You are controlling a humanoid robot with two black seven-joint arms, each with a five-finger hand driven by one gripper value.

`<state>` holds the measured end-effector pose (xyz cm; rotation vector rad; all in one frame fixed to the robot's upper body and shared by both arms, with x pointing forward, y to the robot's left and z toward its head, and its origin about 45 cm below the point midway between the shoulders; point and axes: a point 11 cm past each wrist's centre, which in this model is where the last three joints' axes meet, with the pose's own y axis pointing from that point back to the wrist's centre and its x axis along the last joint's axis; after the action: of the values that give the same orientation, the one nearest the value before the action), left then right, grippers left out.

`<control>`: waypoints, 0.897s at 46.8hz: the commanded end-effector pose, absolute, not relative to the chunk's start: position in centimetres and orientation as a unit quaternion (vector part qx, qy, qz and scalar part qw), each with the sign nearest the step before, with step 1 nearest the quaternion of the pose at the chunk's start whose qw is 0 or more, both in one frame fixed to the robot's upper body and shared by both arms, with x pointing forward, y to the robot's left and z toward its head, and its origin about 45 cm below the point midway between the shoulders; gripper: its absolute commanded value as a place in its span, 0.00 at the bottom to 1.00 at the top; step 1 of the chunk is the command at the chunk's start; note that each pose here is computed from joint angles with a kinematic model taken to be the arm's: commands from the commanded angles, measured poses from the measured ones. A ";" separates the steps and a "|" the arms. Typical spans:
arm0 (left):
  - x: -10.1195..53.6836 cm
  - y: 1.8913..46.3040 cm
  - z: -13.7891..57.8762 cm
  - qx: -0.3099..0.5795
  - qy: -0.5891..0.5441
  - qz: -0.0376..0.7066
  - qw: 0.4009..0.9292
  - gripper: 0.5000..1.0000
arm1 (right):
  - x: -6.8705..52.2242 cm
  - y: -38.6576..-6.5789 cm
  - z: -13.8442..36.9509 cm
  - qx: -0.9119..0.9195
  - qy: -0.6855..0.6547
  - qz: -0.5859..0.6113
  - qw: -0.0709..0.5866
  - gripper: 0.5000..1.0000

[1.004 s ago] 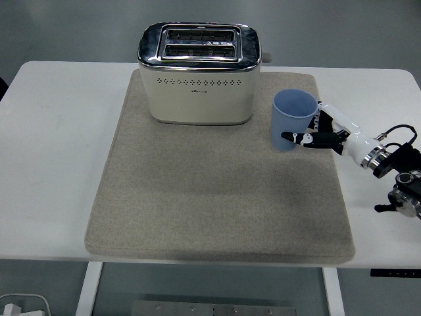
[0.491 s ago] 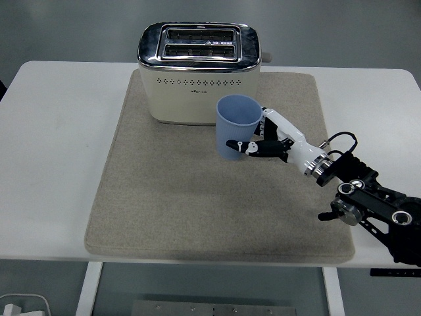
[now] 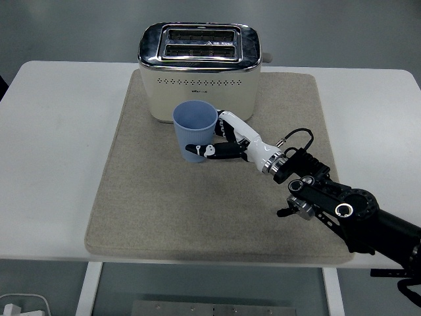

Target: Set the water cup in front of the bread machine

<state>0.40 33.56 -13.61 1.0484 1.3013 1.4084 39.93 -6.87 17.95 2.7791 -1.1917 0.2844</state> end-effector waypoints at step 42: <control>0.4 33.6 -13.6 0.426 0.529 0.572 0.460 1.00 | 40.5 -7.5 16.8 0.909 -0.402 0.091 0.061 0.83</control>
<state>0.41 33.56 -13.61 1.0483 1.3011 1.4085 40.53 -7.44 16.83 2.7500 -1.2178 0.2758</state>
